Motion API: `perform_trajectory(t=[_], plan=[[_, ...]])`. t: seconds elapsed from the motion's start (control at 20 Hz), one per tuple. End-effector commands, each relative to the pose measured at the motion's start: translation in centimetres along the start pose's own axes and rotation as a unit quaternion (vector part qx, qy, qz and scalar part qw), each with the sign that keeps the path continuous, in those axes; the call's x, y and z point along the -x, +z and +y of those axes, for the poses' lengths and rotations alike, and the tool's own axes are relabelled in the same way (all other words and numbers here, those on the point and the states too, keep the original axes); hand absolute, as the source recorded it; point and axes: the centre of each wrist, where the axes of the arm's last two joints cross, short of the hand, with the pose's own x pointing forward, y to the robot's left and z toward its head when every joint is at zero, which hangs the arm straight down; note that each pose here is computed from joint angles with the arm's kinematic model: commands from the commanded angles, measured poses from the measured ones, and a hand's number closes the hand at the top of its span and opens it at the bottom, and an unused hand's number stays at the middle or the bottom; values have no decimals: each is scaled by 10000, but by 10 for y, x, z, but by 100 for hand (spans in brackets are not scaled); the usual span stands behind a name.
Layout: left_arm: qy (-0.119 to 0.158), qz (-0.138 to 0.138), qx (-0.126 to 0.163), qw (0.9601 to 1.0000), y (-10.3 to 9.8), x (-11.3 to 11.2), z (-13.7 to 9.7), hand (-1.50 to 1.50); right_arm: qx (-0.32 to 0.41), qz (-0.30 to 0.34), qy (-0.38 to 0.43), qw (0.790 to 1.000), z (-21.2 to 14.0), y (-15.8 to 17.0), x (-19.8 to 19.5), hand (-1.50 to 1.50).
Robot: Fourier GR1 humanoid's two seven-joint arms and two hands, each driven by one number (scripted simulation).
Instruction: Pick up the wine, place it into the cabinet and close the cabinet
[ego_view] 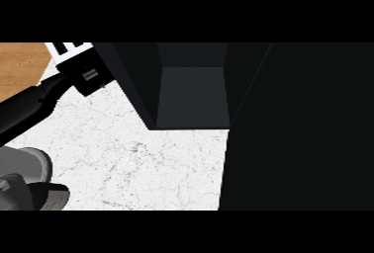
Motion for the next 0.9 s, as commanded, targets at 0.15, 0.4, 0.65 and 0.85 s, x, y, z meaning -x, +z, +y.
perform_trajectory(t=[0.15,0.4,0.65,0.85], plan=[[-64,189,-296,9994,5,-6,17,-150,15,-461,34,9989,6,38,-51,-150],[-240,182,-476,9984,6,-7,31,-150,9,-461,57,9989,2,40,-52,-150],[-458,122,-669,9966,-3,-3,53,-150,93,-422,-35,9991,5,25,-41,-150],[-578,194,-748,9953,13,-9,84,-150,148,-386,10,9991,2,31,-36,-150]])
